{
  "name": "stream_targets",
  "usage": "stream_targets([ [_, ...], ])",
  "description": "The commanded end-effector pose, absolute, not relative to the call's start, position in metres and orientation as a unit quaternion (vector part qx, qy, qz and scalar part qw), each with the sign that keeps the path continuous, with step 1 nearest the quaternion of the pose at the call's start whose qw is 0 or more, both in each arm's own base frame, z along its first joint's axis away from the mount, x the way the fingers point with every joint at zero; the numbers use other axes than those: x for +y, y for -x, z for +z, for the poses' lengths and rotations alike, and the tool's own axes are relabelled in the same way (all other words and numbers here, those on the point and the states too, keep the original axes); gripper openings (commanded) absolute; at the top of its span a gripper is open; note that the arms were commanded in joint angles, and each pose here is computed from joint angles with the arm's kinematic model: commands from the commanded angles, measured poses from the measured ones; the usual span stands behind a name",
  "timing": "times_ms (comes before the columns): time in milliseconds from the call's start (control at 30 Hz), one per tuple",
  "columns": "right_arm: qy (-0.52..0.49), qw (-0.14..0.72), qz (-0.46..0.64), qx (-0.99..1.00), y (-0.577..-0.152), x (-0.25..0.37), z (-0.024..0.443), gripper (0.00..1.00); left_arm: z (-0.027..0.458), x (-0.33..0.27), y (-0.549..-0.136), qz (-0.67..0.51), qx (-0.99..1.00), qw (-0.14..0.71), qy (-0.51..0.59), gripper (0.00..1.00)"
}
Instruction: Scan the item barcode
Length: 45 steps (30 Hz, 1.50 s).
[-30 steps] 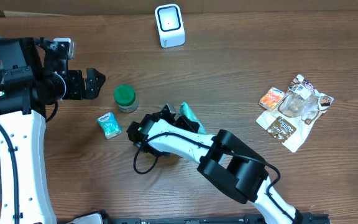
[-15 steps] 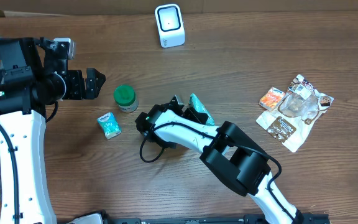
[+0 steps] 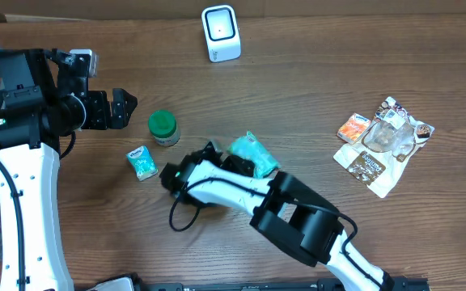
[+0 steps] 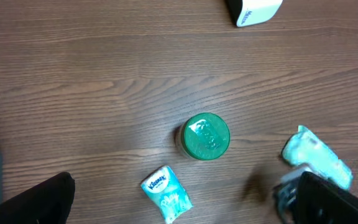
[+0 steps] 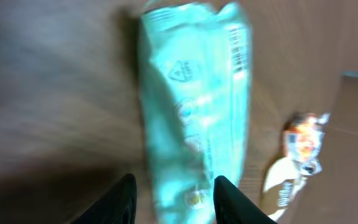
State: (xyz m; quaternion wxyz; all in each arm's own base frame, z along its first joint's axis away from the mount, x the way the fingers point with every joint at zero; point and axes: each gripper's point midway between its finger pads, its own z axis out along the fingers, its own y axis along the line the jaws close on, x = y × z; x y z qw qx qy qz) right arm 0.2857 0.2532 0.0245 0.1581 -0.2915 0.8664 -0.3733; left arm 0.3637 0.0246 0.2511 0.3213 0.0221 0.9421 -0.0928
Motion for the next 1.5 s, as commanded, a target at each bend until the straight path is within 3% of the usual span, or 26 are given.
stream_targets([
  [0, 0.296, 0.136, -0.351, 0.878, -0.271, 0.261, 0.012, 0.42, 0.262, 0.021, -0.366, -0.093, 0.936, 0.336, -0.037, 1.0],
  [133, 0.298, 0.124, -0.337, 0.885, -0.263, 0.265, 0.008, 0.61, 0.262, 0.021, -0.366, -0.093, 0.936, 0.336, -0.037, 1.0],
  [233, 0.287, 0.1, -0.304, 0.903, -0.258, 0.272, 0.006, 0.67, 0.262, 0.021, -0.366, -0.093, 0.936, 0.336, -0.037, 0.99],
  [367, 0.251, 0.067, -0.21, 0.943, -0.258, 0.296, 0.018, 0.68, 0.262, 0.021, -0.366, -0.093, 0.936, 0.336, -0.037, 1.0],
  [567, 0.173, 0.064, -0.035, 0.982, -0.289, 0.324, 0.084, 0.68, 0.262, 0.021, -0.366, -0.093, 0.936, 0.336, -0.037, 1.0],
  [600, 0.156, 0.062, -0.004, 0.986, -0.296, 0.323, 0.097, 0.75, 0.262, 0.021, -0.366, -0.093, 0.936, 0.336, -0.037, 1.0],
  [667, 0.128, 0.052, 0.041, 0.99, -0.306, 0.316, 0.113, 0.99, 0.262, 0.021, -0.366, -0.093, 0.936, 0.336, -0.037, 1.0],
  [800, 0.078, 0.001, 0.095, 0.992, -0.323, 0.28, 0.125, 1.0, 0.262, 0.021, -0.366, -0.093, 0.936, 0.336, -0.037, 1.0],
  [1033, -0.017, -0.098, 0.109, 0.989, -0.323, 0.213, 0.103, 0.75, 0.262, 0.021, -0.366, -0.093, 0.936, 0.336, -0.037, 0.99],
  [1133, -0.027, -0.125, 0.096, 0.987, -0.312, 0.202, 0.089, 0.7, 0.262, 0.021, -0.366, -0.093, 0.936, 0.336, -0.037, 1.0],
  [1233, -0.028, -0.147, 0.083, 0.985, -0.298, 0.196, 0.071, 0.5, 0.262, 0.021, -0.366, -0.093, 0.936, 0.336, -0.037, 1.0],
  [1267, -0.028, -0.153, 0.08, 0.985, -0.294, 0.195, 0.061, 0.38, 0.262, 0.021, -0.366, -0.093, 0.936, 0.336, -0.037, 1.0],
  [1367, -0.038, -0.161, 0.076, 0.983, -0.286, 0.192, 0.042, 0.14, 0.262, 0.021, -0.366, -0.093, 0.936, 0.336, -0.037, 0.99],
  [1467, -0.053, -0.166, 0.072, 0.982, -0.28, 0.189, 0.028, 0.05, 0.262, 0.021, -0.366, -0.093, 0.936, 0.336, -0.037, 1.0],
])
